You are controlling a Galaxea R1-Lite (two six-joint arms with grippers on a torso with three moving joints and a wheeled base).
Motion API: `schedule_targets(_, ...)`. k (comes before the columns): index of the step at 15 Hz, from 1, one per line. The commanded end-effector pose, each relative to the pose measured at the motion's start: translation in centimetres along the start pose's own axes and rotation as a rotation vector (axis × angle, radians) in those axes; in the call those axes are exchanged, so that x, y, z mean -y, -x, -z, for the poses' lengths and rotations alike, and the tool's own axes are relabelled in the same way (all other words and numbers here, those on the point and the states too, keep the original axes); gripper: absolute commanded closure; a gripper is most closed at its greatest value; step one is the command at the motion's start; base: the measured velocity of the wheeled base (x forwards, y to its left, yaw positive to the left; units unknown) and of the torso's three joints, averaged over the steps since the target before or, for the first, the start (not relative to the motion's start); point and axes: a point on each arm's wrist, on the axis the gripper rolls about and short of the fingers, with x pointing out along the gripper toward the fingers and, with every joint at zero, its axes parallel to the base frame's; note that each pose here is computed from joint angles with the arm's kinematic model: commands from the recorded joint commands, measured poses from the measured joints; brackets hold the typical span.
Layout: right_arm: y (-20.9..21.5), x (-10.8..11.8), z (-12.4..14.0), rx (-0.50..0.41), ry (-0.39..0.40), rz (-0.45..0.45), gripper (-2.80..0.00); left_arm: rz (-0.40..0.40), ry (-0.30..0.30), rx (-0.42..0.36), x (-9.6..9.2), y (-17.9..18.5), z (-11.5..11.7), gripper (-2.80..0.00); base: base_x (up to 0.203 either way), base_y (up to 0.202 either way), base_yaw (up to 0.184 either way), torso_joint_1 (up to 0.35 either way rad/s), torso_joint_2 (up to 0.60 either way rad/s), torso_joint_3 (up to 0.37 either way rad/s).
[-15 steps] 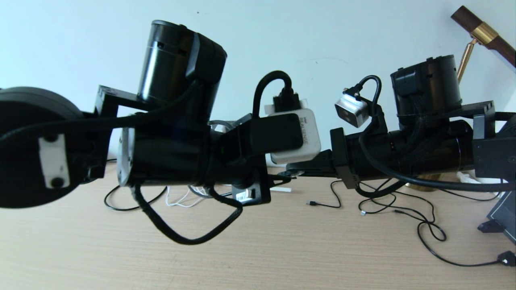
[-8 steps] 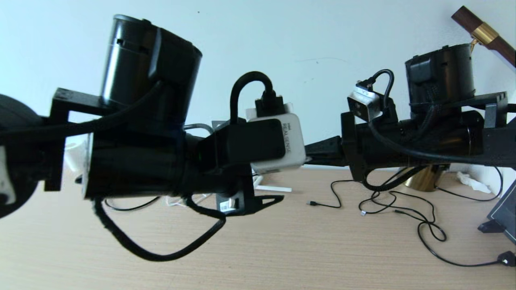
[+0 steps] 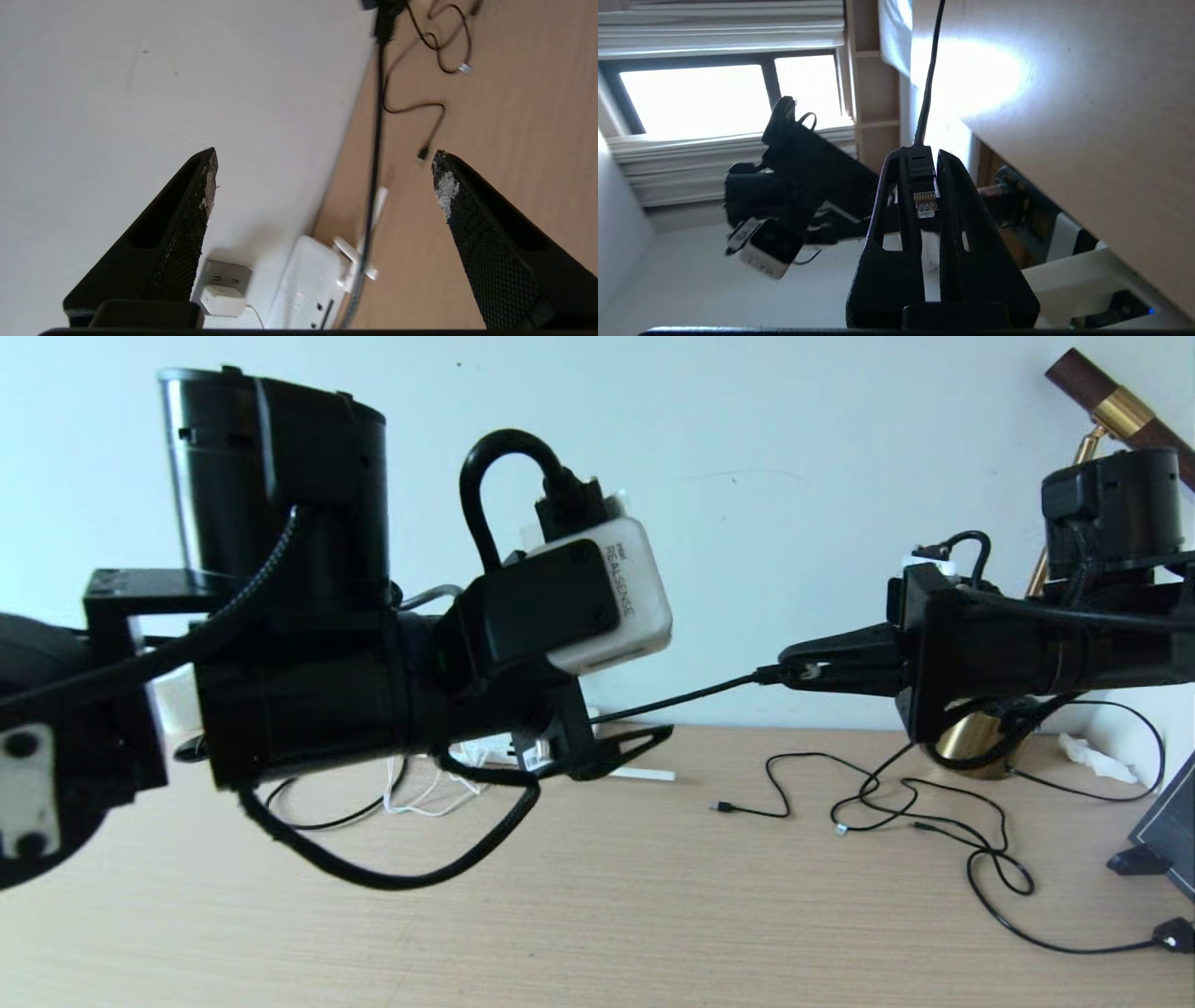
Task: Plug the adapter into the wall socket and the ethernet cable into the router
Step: Hand it to the other hand
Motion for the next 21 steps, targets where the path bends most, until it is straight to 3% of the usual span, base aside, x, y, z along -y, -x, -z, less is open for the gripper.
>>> schedule_targets(1, 0.6, 0.6, -0.6, -0.035, -0.064, -0.016, 0.0, -0.015, -0.005, 0.018, 0.2, -1.4, 1.0, -2.8, 0.0, 0.0, 0.0, 0.0, 0.0, 0.0)
schedule_targets(5, 0.6, 0.0, -0.6, -0.161, -0.171, -0.069, 0.0, -0.085, -0.034, 0.144, 1.2, -4.3, 2.3, -2.8, 0.0, 0.0, 0.0, 0.0, 0.0, 0.0)
schedule_targets(9, 0.0, -0.7, -1.9, -0.181, -0.225, -0.081, 0.0, -0.119, -0.102, 0.277, 1.3, -5.3, 2.2, -2.8, 0.0, 0.0, 0.0, 0.0, 0.0, 0.0)
schedule_targets(15, -1.0, -0.2, -2.9, -0.198, -0.237, -0.078, 0.0, -0.076, -0.129, 0.319, 2.7, -5.3, 2.7, -2.8, 0.0, 0.0, 0.0, 0.0, 0.0, 0.0)
schedule_targets(21, -1.2, -0.4, -3.0, -0.253, -0.27, -0.091, 0.0, -0.092, -0.169, 0.398, 2.9, -5.5, 1.7, -2.8, 0.0, 0.0, 0.0, 0.0, 0.0, 0.0)
